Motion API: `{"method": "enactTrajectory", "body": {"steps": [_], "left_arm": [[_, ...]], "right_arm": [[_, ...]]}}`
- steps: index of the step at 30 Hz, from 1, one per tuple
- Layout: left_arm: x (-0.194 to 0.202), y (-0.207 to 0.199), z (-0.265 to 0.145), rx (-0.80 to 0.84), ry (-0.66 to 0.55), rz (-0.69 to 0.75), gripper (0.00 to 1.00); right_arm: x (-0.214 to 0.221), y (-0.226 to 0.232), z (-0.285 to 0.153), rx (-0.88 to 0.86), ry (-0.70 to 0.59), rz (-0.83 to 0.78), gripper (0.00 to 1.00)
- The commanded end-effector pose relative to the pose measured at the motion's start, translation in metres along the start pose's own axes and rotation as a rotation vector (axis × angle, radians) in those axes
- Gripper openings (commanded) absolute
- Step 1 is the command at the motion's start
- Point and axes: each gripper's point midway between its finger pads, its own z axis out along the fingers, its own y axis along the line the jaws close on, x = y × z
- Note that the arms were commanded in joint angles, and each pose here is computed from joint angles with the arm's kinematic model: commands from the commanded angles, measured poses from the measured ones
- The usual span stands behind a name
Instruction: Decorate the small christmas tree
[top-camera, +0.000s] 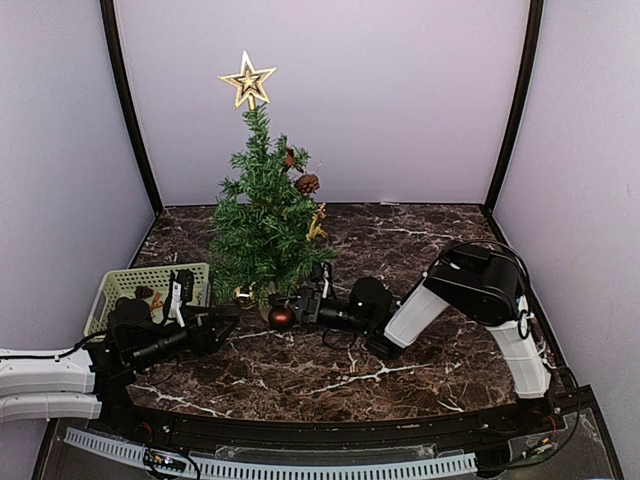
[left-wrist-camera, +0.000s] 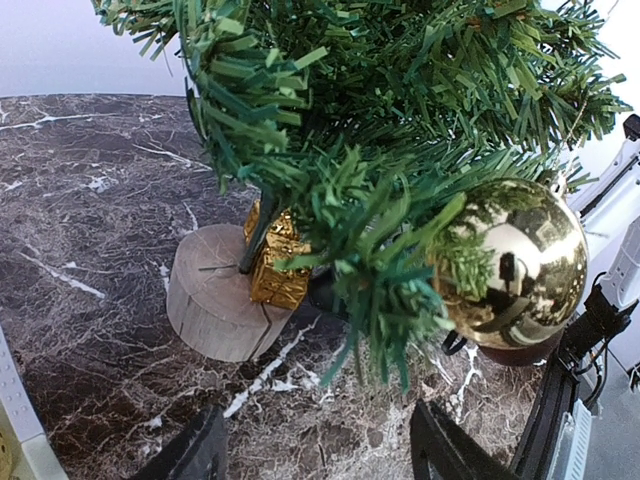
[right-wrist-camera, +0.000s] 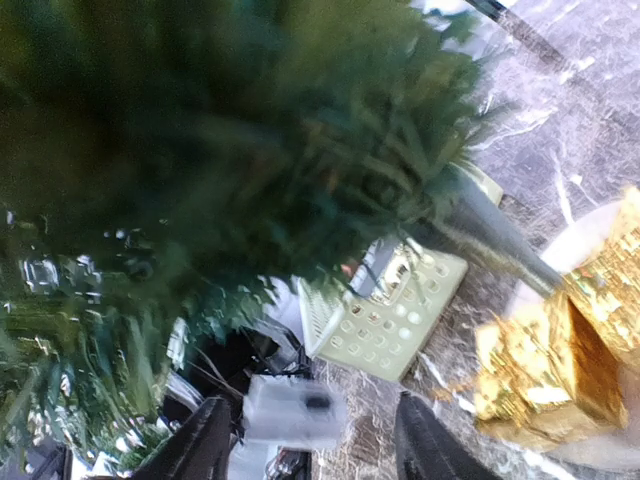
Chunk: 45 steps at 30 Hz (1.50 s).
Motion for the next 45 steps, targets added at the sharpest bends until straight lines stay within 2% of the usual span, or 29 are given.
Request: {"method": "enactTrajectory", "body": {"steps": [1, 5, 9, 16, 22, 32, 40, 45], "left_arm": [[-0.003, -0.001, -0.001, 0.001, -0.011, 0.006, 0.65], [-0.002, 0.000, -0.002, 0.000, -0.010, 0.006, 0.65], [-0.002, 0.001, -0.003, -0.007, -0.009, 0.008, 0.65], [-0.005, 0.001, -0.005, -0.018, -0.009, 0.019, 0.65], [-0.010, 0.006, -0.006, -0.054, -0.014, 0.029, 0.66], [-0.009, 0.010, -0.006, -0.079, -0.004, 0.034, 0.67], [-0.009, 0.012, -0.008, -0.094, -0.006, 0.040, 0.68], [-0.010, 0.013, -0.008, -0.100, -0.008, 0.046, 0.70]], "right_arm": [[0.000, 0.009, -0.010, 0.008, -0.015, -0.085, 0.64], [0.002, 0.003, -0.020, 0.063, -0.010, -0.150, 0.69], [0.003, -0.003, -0.033, 0.132, -0.009, -0.224, 0.70], [0.004, -0.011, -0.051, 0.245, 0.025, -0.414, 0.64], [0.005, -0.021, -0.079, 0.328, 0.016, -0.481, 0.64], [-0.002, -0.005, -0.122, 0.356, -0.142, -0.510, 0.71], [0.007, 0.017, -0.104, 0.394, -0.125, -0.703, 0.75], [0.010, 0.014, -0.086, 0.405, -0.085, -0.779, 0.78]]}}
